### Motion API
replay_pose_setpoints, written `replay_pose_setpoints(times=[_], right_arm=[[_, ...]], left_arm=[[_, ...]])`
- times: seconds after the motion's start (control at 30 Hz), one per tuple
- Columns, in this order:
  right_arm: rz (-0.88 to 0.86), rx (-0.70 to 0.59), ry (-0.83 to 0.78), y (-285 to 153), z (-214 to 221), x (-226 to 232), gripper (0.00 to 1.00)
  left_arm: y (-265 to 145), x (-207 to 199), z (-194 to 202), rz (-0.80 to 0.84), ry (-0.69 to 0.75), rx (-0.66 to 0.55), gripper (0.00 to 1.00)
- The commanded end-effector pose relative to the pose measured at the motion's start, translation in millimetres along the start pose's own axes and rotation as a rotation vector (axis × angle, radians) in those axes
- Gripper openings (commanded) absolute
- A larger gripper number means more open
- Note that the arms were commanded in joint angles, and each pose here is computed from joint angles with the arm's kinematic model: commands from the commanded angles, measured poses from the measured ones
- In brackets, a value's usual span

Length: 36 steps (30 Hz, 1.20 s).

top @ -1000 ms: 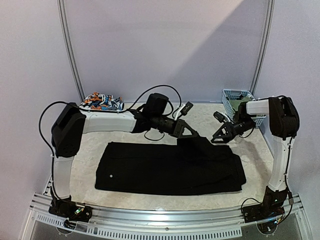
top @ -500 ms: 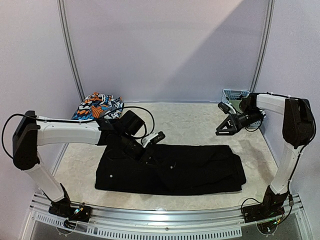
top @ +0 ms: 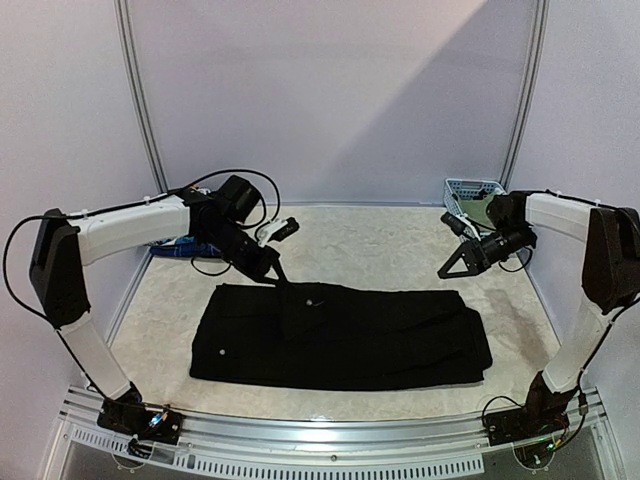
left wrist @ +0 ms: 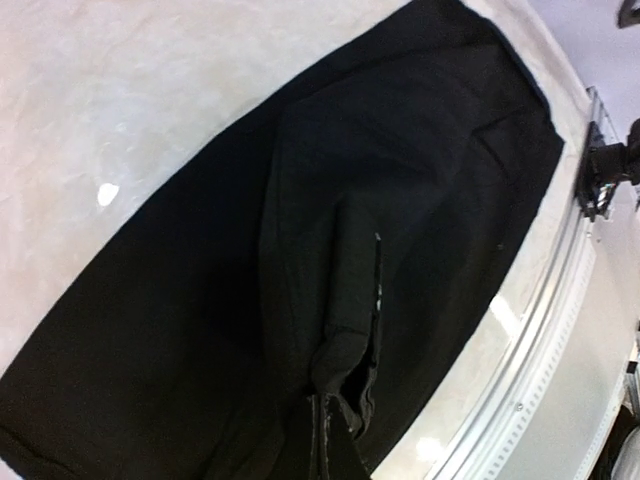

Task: Fold and stack the mixed laundry pile
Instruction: Adjust the rectangle-folded shirt at the center of the board.

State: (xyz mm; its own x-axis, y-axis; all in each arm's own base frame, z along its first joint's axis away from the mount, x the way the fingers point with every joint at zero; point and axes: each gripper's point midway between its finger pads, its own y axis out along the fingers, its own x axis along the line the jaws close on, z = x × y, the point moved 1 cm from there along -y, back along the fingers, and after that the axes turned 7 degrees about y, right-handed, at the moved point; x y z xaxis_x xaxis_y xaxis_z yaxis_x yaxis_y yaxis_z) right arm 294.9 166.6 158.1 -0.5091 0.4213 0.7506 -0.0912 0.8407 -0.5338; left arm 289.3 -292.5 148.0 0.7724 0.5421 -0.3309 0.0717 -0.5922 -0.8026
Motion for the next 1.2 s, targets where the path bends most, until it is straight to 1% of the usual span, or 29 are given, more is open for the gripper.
replay_pose_setpoints(times=[0.0,0.03,0.1,0.17,0.23,0.33,0.43,0.5,0.53,0.67,0.7,0.8,0.9,1.0,1.1,1.17], right_arm=[[0.038,-0.011,-0.043,-1,-3,0,0.99],[0.04,-0.011,-0.044,-1,-3,0,0.99],[0.042,-0.009,-0.045,0,-3,-1,0.99],[0.046,-0.004,-0.048,1,-2,-2,0.99],[0.052,0.006,-0.054,4,0,-3,0.99],[0.079,0.029,-0.065,9,3,-9,0.99],[0.14,0.062,-0.087,14,6,-17,0.99],[0.189,0.086,-0.113,16,9,-22,0.99],[0.215,0.097,-0.128,16,11,-25,0.99],[0.244,0.096,-0.159,15,11,-26,0.99],[0.241,0.093,-0.161,15,11,-25,0.99],[0.234,0.087,-0.16,15,9,-24,0.99],[0.229,0.092,-0.154,16,11,-24,0.99],[0.226,0.094,-0.155,16,12,-22,0.99],[0.231,0.094,-0.16,15,13,-23,0.99],[0.227,0.093,-0.159,16,13,-22,0.99]], left_arm=[[1,39,36,-0.124,0.006,0.206,0.04],[-1,52,38,-0.182,-0.008,0.232,0.09],[-6,78,39,-0.326,-0.03,0.258,0.25],[-9,85,24,-0.373,-0.048,0.195,0.34],[-11,77,2,-0.353,-0.078,0.085,0.37],[-12,53,-28,-0.324,-0.102,-0.053,0.41],[-5,24,-46,-0.304,-0.114,-0.134,0.42],[9,8,-48,-0.295,-0.141,-0.153,0.42],[19,4,-45,-0.312,-0.164,-0.142,0.43],[55,0,-21,-0.416,-0.285,0.009,0.45],[64,-4,-17,-0.433,-0.288,0.041,0.48],[89,-19,-15,-0.462,-0.24,0.101,0.5],[104,-20,-3,-0.551,-0.189,0.227,0.5],[114,-23,9,-0.576,-0.153,0.333,0.48],[122,-28,20,-0.549,-0.155,0.385,0.48],[121,-24,26,-0.58,-0.149,0.411,0.46]])
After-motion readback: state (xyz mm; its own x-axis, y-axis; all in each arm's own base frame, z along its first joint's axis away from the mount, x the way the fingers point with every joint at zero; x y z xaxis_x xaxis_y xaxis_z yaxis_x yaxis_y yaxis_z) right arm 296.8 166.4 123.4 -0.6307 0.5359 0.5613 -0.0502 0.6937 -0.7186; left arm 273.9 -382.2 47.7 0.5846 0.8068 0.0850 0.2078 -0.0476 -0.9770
